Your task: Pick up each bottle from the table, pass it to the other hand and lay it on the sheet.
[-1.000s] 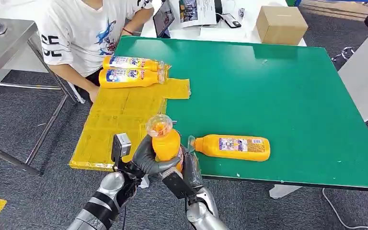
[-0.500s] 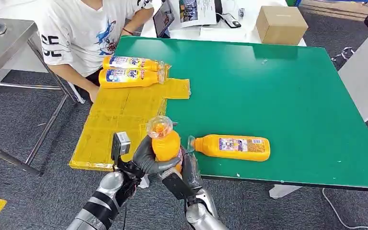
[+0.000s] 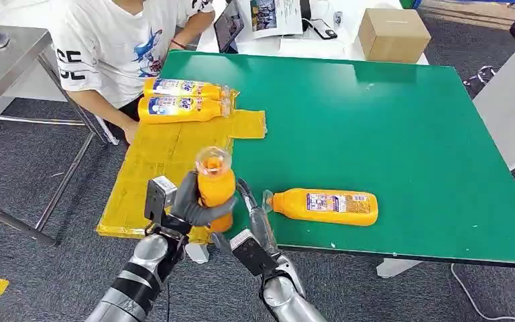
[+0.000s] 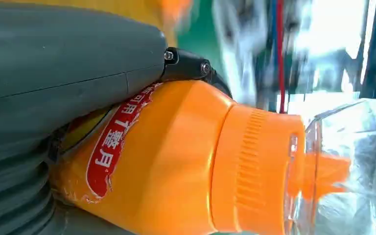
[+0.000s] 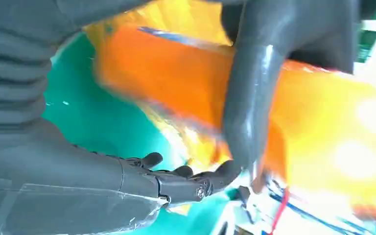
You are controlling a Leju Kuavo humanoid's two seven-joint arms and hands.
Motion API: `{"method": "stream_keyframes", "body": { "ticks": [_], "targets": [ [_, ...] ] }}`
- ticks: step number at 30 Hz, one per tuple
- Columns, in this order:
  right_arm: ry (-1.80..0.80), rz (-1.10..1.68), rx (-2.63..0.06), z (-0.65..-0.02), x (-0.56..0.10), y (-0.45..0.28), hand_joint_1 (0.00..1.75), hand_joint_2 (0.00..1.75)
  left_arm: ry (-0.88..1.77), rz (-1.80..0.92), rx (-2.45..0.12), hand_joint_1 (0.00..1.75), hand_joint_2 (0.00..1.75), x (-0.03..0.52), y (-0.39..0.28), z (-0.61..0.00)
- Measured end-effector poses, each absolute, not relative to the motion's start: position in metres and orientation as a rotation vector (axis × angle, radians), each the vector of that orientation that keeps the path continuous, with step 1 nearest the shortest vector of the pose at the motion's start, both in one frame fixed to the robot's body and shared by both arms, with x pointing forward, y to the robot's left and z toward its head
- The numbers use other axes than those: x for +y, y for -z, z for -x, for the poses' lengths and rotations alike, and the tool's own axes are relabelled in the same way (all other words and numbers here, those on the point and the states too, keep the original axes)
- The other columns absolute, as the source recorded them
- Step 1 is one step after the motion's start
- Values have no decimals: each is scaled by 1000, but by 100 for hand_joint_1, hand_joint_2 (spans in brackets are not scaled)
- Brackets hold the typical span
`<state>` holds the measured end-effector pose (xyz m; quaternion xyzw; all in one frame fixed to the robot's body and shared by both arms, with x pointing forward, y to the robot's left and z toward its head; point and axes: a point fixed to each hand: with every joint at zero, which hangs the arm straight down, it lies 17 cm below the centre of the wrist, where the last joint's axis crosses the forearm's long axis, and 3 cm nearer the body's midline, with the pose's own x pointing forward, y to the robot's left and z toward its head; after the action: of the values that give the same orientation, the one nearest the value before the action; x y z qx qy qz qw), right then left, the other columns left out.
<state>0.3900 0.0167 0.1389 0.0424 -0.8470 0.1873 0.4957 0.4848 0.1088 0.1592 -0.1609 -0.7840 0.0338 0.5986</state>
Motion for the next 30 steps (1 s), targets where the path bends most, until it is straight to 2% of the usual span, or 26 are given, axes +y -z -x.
{"method": "stream_keyframes", "body": {
  "ticks": [5, 10, 30],
  "targets": [
    [-375, -141, -2124, -385, 10, -172, 0, 0, -170, 166, -1902, 175, 175, 158, -179, -506],
    [-338, -155, -2167, -381, 4, -190, 0, 0, -230, 118, -1919, 175, 175, 179, -186, -513],
    [-313, -153, -2199, -379, -2, -203, 0, 0, -260, 107, -1922, 175, 175, 187, -189, -515]
  ]
}}
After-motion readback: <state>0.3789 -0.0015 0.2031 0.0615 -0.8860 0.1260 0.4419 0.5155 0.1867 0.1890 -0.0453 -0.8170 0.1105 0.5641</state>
